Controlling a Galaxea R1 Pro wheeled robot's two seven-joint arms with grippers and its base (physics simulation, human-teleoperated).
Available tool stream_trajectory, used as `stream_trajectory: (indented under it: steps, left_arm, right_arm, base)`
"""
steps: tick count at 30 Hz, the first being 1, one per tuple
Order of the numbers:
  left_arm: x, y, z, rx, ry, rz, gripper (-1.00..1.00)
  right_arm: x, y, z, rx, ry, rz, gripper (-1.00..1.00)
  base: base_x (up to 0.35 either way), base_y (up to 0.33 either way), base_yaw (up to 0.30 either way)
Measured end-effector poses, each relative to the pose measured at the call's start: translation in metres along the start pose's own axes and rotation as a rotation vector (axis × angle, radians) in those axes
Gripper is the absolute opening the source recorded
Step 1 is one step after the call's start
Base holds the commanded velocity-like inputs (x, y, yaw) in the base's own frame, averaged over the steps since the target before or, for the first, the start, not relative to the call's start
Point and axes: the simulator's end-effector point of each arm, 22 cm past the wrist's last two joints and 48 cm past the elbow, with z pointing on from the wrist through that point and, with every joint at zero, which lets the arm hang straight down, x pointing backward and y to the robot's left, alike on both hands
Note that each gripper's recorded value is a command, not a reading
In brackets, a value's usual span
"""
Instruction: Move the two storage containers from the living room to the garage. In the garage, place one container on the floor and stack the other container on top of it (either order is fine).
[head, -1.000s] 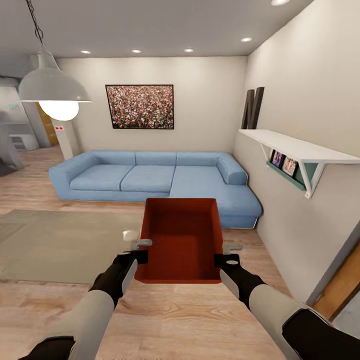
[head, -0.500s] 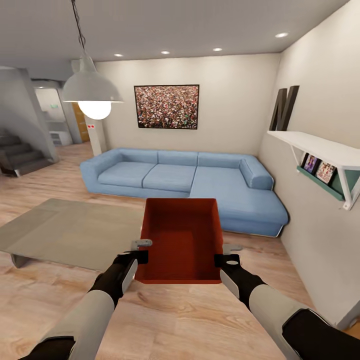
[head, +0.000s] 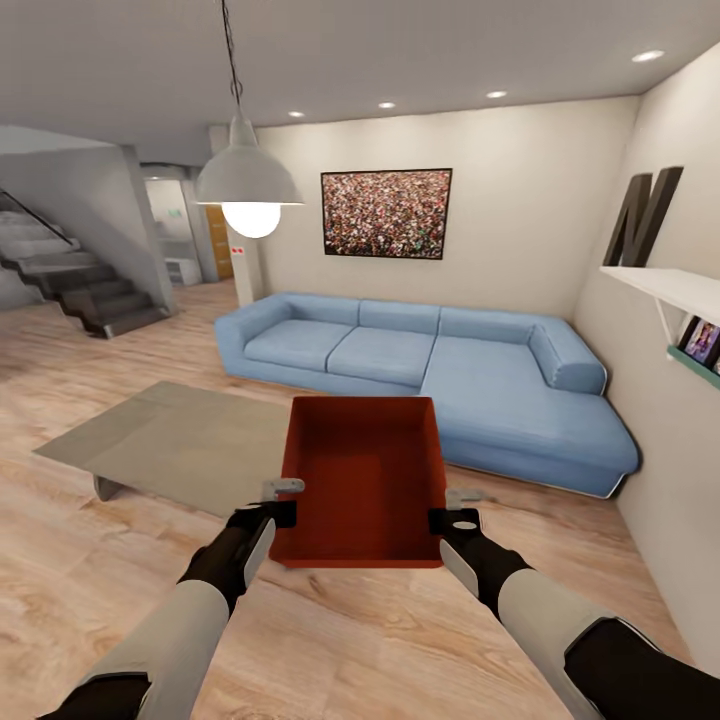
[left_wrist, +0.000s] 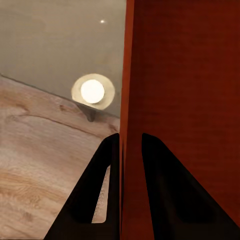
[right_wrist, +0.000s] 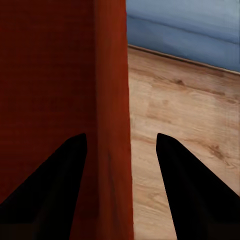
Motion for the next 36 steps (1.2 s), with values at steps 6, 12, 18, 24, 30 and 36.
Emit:
stream_trajectory:
  steps: [6, 12, 18, 24, 30, 36]
  left_arm:
    - [0.0003, 0.0001, 0.0001, 0.000, 0.000, 0.000, -1.00]
    - [0.0006, -0.0002, 0.0001, 0.000, 0.001, 0.000, -1.00]
    - [0.0007, -0.0002, 0.0001, 0.000, 0.001, 0.000, -1.00]
    - [0.0006, -0.0002, 0.0001, 0.000, 0.001, 0.000, -1.00]
    - [0.0007, -0.0002, 0.0001, 0.000, 0.001, -0.001, -1.00]
    - [0.0007, -0.0002, 0.0001, 0.000, 0.000, -0.001, -1.00]
  right_arm:
    - [0.0002, 0.0001, 0.0000, 0.000, 0.000, 0.000, -1.00]
    - [0.0008, 0.0000, 0.0003, -0.004, 0.002, -0.002, -1.00]
    - [0.0008, 0.0000, 0.0003, -0.003, 0.002, -0.002, -1.00]
    - [0.0006, 0.0000, 0.0003, -0.003, 0.001, -0.002, -1.00]
    - [0.0005, 0.0000, 0.0003, -0.003, 0.001, -0.002, -1.00]
    - [0.0005, 0.0000, 0.0003, -0.003, 0.001, -0.002, -1.00]
  base:
    - [0.000, 0.000, 0.300]
    - [0.000, 0.000, 0.300]
    - [0.000, 0.000, 0.300]
    - [0.000, 0.000, 0.300]
    - [0.000, 0.000, 0.300]
    - [0.000, 0.000, 0.300]
